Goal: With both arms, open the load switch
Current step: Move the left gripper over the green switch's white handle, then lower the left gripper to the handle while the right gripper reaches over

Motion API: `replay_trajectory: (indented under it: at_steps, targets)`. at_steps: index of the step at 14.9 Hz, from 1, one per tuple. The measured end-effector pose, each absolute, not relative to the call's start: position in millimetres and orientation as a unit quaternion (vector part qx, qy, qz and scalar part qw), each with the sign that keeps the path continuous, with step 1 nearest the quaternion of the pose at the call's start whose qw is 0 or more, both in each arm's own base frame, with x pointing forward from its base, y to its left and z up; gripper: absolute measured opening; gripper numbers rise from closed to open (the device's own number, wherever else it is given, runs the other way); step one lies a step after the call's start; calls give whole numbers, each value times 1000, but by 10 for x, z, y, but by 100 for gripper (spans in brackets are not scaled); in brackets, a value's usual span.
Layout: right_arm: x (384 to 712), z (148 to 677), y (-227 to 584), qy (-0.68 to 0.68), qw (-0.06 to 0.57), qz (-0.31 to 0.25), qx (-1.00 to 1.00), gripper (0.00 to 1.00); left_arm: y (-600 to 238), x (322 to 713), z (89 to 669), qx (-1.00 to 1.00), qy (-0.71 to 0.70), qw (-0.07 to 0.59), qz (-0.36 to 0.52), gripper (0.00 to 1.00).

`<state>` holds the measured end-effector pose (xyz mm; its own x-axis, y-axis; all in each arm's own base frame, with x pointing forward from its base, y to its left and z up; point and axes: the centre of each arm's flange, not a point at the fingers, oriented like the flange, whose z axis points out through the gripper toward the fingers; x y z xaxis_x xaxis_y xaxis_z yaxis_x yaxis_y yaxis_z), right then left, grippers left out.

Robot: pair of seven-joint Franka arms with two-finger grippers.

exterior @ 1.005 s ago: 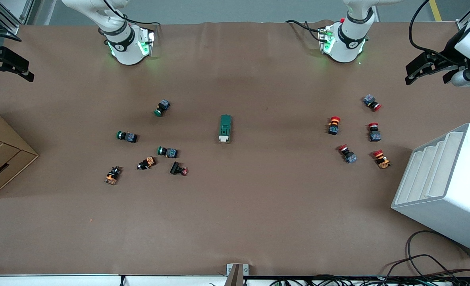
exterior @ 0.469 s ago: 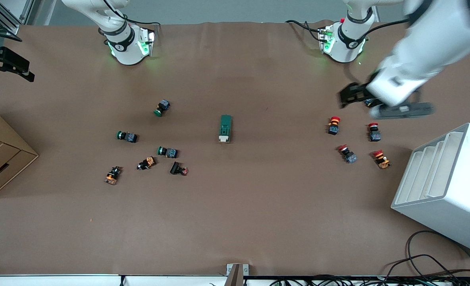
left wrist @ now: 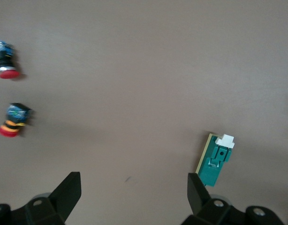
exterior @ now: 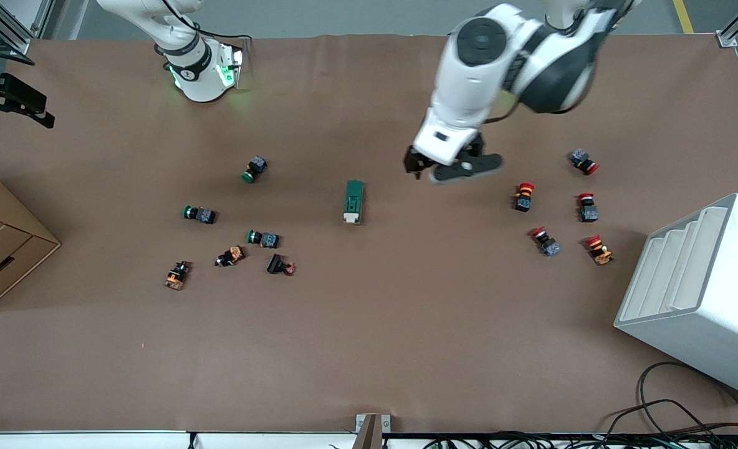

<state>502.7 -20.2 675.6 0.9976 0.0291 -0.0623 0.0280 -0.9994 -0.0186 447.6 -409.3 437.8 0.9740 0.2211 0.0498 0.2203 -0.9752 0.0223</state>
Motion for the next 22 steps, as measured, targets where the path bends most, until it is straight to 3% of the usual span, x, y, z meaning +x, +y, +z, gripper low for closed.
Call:
replay_trajectory:
  at_steps: [7,14,22]
  targets:
    - [5026,6755,-200,-14,9,32,-999,100,-5137,3690,3283,983,128,-15,132,100]
    - [5026,6762,-199,-15,9,31,-999,100,-5695,2798,2380,959,112,10,262,99]
    - [5091,6679,-263,-8,9,37,-999,100,-5749,2336,1667,924,69,3,376,99]
